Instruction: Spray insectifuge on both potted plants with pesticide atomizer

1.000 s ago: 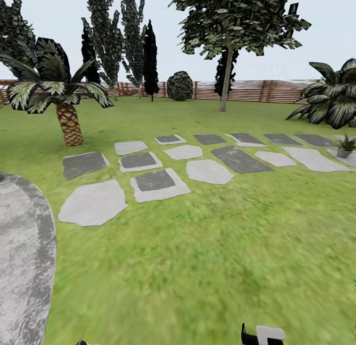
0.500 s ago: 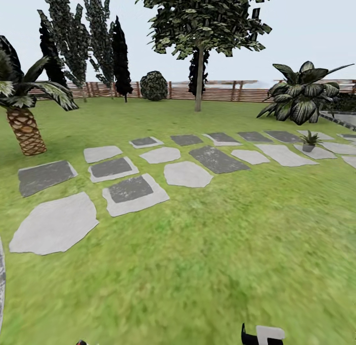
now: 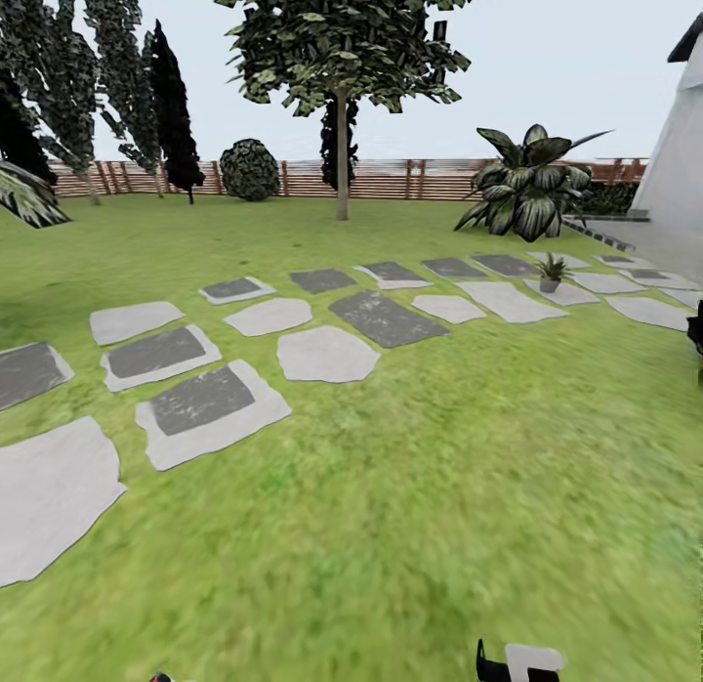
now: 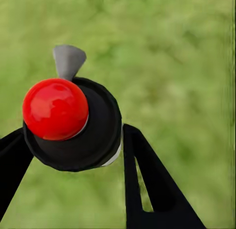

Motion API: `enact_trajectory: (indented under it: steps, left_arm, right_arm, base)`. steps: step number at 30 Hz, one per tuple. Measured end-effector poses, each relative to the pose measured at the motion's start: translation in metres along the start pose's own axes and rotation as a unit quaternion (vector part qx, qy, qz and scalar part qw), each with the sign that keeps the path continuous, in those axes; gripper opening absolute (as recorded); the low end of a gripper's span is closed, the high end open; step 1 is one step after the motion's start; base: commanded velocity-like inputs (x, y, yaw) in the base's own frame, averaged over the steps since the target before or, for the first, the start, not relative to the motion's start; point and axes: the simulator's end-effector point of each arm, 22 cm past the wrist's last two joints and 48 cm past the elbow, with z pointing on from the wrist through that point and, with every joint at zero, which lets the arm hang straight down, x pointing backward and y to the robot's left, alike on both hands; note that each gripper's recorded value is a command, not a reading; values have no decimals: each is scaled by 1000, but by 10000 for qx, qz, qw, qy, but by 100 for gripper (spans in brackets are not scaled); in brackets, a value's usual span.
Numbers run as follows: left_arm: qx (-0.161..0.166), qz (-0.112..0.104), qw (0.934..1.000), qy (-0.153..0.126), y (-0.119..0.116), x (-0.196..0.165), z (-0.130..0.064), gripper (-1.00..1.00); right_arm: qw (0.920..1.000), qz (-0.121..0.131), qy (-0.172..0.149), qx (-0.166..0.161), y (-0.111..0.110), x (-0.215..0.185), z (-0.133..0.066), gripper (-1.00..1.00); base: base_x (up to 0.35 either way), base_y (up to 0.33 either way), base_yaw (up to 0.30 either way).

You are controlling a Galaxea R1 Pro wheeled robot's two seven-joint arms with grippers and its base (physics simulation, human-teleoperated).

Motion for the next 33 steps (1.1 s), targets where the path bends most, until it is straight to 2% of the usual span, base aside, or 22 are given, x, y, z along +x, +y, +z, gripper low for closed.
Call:
enact_trajectory:
  steps: [33]
  left_arm:
    - [-4,-7,10000,-7,0,0,0,-100]
  right_arm:
    - [10000,3,0,-5,1,0,0,100]
  base:
    - [338,0,-300]
